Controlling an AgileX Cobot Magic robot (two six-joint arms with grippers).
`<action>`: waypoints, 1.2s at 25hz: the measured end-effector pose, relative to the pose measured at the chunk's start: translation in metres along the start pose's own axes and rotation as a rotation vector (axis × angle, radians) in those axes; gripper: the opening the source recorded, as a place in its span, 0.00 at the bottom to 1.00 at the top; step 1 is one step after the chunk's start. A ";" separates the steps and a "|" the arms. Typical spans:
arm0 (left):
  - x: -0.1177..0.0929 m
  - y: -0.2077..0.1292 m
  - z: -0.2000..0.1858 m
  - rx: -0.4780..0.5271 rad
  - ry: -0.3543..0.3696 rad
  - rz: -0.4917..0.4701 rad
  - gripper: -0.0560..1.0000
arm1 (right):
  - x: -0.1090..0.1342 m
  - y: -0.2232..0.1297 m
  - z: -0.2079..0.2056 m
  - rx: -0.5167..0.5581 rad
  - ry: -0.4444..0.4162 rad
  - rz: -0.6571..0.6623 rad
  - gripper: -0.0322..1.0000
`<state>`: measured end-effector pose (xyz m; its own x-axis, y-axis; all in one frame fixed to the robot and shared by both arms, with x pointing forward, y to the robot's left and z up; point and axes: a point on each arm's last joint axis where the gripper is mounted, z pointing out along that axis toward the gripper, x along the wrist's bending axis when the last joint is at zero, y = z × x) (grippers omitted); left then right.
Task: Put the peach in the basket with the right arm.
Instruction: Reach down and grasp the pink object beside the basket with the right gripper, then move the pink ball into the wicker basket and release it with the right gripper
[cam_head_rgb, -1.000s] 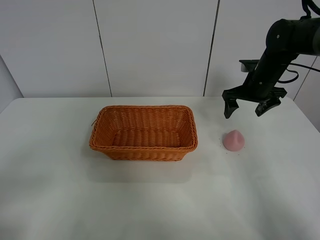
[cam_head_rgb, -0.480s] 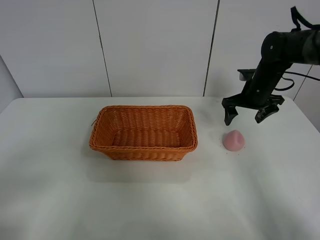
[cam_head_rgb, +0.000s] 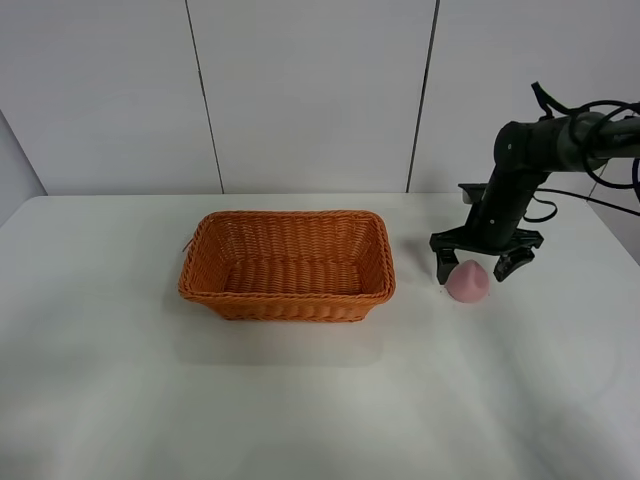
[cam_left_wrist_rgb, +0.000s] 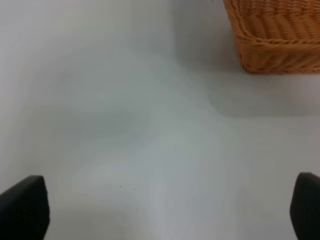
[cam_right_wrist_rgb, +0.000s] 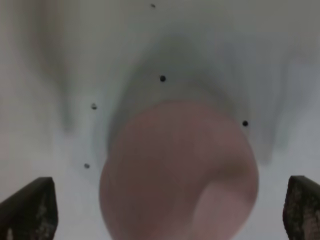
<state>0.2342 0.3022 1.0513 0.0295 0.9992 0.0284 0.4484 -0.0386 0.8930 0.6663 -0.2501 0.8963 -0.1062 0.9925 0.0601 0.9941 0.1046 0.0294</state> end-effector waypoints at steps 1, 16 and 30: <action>0.000 0.000 0.000 0.000 0.000 0.000 0.99 | 0.000 0.000 0.003 0.005 0.001 0.001 0.70; 0.000 0.000 0.000 0.000 0.000 0.000 0.99 | -0.001 0.000 0.003 0.009 -0.010 -0.005 0.05; 0.000 0.000 0.000 0.000 0.000 0.000 0.99 | 0.006 0.017 -0.135 -0.218 -0.030 -0.036 0.03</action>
<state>0.2342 0.3022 1.0513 0.0295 0.9992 0.0284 0.4484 -0.0386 0.8930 0.6794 -0.2512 1.0317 -0.1373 0.9902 0.0256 0.9610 0.1268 0.2459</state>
